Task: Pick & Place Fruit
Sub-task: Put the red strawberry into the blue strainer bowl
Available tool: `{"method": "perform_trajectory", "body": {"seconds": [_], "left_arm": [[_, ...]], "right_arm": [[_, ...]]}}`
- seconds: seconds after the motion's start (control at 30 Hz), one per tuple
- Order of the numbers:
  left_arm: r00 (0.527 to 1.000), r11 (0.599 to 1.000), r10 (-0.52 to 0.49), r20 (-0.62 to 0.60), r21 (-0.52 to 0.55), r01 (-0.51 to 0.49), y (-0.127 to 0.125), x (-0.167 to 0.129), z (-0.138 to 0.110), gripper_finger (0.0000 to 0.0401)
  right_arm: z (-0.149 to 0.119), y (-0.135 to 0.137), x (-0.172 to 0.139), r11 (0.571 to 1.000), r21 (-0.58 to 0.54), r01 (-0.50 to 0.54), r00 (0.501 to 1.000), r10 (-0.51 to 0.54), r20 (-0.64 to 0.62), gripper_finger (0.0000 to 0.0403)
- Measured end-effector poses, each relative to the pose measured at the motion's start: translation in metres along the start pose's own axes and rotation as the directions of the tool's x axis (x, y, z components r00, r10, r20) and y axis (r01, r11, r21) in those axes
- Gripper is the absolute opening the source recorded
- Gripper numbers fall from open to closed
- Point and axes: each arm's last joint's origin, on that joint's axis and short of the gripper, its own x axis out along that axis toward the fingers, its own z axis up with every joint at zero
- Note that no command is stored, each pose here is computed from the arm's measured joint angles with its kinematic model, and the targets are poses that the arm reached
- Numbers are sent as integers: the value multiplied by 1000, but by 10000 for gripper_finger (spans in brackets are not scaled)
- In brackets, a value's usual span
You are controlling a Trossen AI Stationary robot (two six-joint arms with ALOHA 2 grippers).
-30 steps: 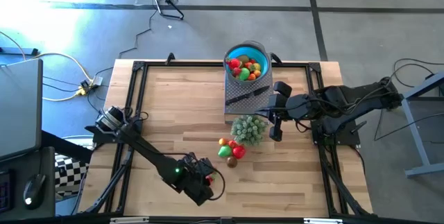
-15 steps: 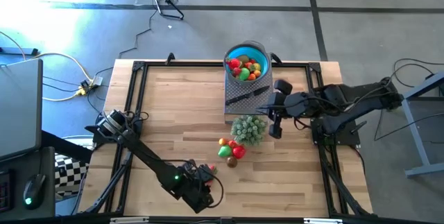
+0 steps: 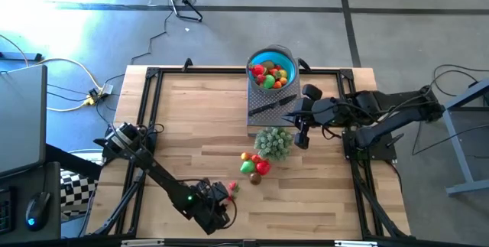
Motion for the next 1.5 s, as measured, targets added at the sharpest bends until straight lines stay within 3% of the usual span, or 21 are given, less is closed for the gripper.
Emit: {"method": "perform_trajectory", "body": {"seconds": [0.4,0.73,1.03,1.5], "left_arm": [[998,999,-35,56,15,34,17,16,-12,170],[993,989,-47,110,145,31,15,18,-11,170],[980,994,-56,189,106,36,13,38,-9,170],[978,992,-64,198,120,41,12,39,-9,170]], "right_arm": [[0,0,0,1000,0,0,1000,0,0,3],[0,0,0,1000,0,-1,1000,1,0,3],[0,0,0,1000,1,-1,1000,1,1,3],[0,0,0,1000,1,-1,1000,1,1,3]]}}
